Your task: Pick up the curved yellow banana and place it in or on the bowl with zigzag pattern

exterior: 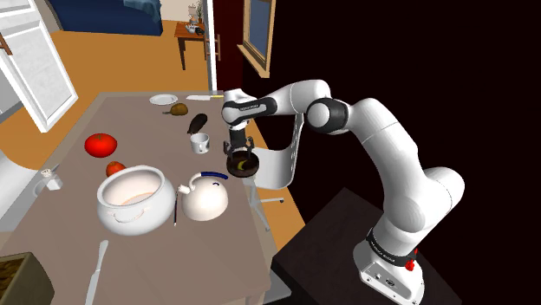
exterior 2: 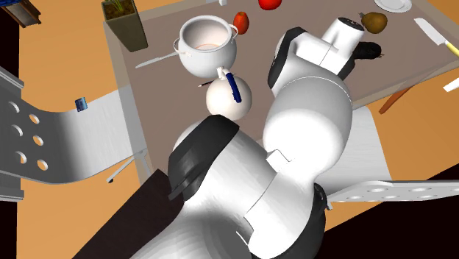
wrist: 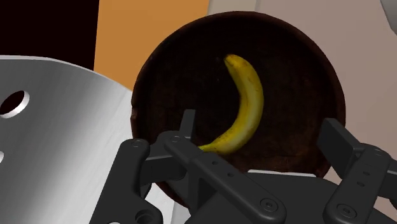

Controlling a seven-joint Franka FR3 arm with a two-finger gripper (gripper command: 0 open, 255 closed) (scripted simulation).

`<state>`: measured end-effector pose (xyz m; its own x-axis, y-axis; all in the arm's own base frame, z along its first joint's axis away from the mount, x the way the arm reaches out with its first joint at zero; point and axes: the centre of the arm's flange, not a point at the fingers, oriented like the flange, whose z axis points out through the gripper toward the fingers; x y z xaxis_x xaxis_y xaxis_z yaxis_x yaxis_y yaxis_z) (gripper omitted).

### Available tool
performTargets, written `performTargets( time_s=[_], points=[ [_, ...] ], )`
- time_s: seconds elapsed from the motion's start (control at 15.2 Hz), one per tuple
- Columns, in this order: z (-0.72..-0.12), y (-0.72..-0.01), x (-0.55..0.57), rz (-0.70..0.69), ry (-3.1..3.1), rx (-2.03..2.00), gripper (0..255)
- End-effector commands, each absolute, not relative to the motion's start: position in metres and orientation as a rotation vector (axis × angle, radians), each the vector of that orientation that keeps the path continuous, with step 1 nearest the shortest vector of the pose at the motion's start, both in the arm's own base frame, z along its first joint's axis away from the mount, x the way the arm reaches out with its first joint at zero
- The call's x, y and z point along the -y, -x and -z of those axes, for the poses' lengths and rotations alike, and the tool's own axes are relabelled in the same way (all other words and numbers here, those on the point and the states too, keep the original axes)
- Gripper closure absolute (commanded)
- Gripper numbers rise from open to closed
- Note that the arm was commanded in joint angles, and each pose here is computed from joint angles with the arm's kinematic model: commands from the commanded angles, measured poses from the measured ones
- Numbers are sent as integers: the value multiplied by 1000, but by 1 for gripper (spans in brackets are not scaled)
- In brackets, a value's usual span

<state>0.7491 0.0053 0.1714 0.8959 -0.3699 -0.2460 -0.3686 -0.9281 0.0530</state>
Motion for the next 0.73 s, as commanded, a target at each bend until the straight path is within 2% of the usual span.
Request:
performTargets(
  time_s=[0.0, 0.13, 0.66],
  points=[
    [-191, -754, -4, 398, -3054, 595, 0],
    [-214, -760, -3, 398, -3054, 595, 0],
    [-214, -760, -3, 398, -3054, 595, 0]
  ],
)
